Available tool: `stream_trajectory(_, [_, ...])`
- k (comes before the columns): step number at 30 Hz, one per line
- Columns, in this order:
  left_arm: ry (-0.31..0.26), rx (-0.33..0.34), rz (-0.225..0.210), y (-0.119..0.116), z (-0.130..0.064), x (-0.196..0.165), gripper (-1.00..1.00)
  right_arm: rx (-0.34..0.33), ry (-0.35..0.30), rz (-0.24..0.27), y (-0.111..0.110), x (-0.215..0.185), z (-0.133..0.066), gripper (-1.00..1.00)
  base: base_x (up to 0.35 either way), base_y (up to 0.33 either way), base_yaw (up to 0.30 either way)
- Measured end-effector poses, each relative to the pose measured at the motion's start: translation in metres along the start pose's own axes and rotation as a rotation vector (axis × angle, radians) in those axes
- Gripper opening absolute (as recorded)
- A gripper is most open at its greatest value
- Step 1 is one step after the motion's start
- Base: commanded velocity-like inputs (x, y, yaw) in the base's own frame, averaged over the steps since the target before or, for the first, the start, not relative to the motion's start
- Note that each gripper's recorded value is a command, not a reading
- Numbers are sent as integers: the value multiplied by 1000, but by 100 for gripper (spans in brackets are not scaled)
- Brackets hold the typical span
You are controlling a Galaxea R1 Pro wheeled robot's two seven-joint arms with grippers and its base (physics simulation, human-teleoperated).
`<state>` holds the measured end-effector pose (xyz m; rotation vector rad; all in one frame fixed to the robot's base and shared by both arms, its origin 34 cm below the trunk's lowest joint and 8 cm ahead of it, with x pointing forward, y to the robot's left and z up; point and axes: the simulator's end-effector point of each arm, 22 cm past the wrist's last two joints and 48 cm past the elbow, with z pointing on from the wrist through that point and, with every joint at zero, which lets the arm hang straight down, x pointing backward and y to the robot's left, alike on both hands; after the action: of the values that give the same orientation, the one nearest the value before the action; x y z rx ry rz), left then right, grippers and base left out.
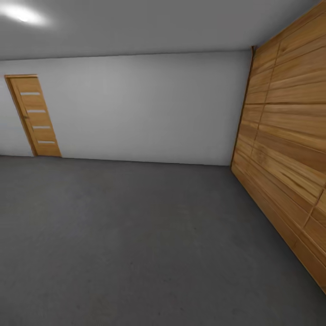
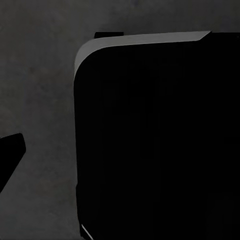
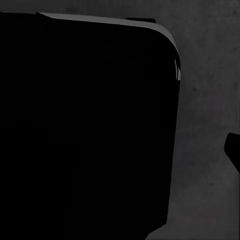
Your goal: Move the two storage containers from the living room to the garage. In the garage, place one container on the floor and stack the other container on top of it (either order is fine).
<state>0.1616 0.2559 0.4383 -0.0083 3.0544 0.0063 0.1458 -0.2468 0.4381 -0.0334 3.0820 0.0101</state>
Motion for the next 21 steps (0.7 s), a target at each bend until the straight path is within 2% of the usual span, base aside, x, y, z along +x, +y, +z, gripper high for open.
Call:
stream_trajectory(6, [-1,0,1,0,0,0,100,-1,-38,3,1,-8,0,100,0,0,273])
stream_trajectory(21, [0,1,2,0,0,0,100,-1,-40,3,1,-9,0,100,0,0,273])
